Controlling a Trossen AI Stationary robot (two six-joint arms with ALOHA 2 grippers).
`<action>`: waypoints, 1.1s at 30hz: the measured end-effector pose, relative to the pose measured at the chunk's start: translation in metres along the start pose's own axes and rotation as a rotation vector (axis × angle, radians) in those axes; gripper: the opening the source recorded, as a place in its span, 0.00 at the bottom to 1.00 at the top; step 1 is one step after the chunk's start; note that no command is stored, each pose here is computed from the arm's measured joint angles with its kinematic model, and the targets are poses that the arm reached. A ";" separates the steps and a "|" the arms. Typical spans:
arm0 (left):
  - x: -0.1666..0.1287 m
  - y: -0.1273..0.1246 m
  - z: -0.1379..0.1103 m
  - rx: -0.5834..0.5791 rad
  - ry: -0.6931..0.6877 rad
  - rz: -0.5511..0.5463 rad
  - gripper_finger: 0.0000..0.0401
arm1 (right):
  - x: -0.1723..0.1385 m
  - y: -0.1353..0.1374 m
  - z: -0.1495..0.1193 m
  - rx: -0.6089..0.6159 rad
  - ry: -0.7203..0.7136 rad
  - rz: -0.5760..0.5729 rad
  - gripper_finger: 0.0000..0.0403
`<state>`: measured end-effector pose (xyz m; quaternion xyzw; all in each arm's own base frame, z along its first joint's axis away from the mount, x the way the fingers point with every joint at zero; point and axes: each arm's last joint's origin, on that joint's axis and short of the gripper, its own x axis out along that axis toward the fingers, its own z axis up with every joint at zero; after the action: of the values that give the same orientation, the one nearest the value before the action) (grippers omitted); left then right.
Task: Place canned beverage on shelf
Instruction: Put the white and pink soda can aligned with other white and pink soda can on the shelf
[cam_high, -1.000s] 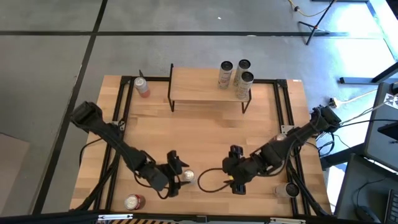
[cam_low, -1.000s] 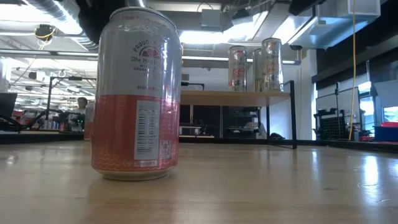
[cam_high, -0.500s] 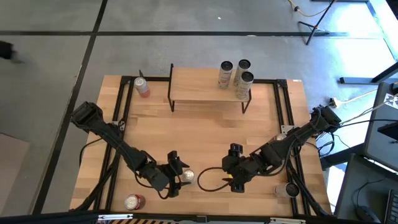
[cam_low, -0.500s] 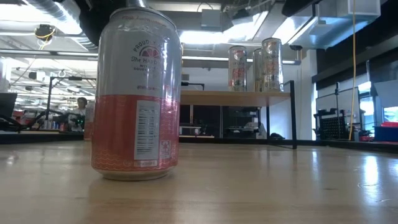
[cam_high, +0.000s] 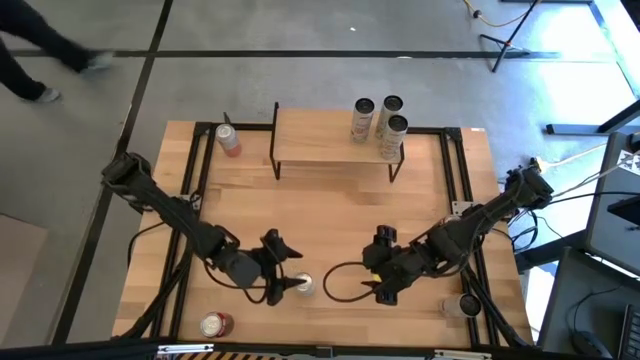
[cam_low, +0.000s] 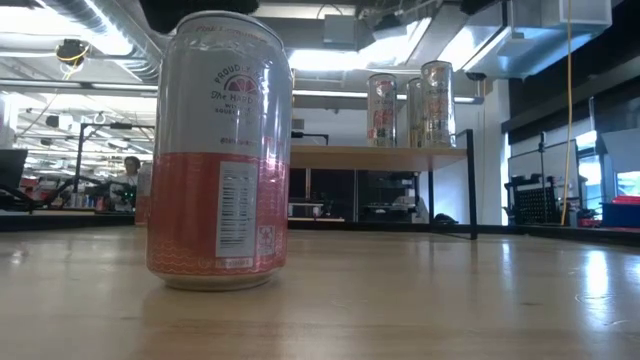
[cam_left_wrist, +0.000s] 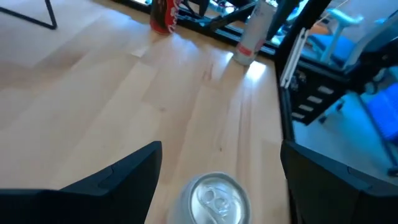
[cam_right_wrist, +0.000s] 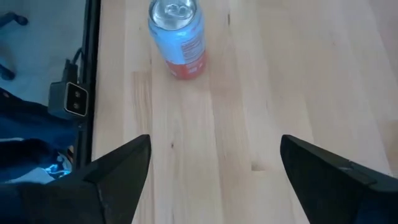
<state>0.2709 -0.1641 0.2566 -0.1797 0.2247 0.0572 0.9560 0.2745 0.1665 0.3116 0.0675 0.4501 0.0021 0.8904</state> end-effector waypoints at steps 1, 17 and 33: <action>-0.003 0.001 0.003 -0.014 0.002 -0.010 0.79 | -0.005 -0.001 0.000 0.015 -0.004 0.004 0.85; -0.019 0.007 0.015 -0.081 0.050 -0.072 0.79 | -0.086 0.000 -0.047 0.234 0.206 0.140 0.85; -0.037 0.027 0.039 -0.169 0.168 -0.234 0.79 | -0.108 -0.001 -0.074 0.264 0.481 0.186 0.85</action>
<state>0.2490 -0.1256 0.2974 -0.2887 0.2757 -0.0510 0.9154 0.1513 0.1674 0.3544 0.2214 0.6365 0.0413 0.7377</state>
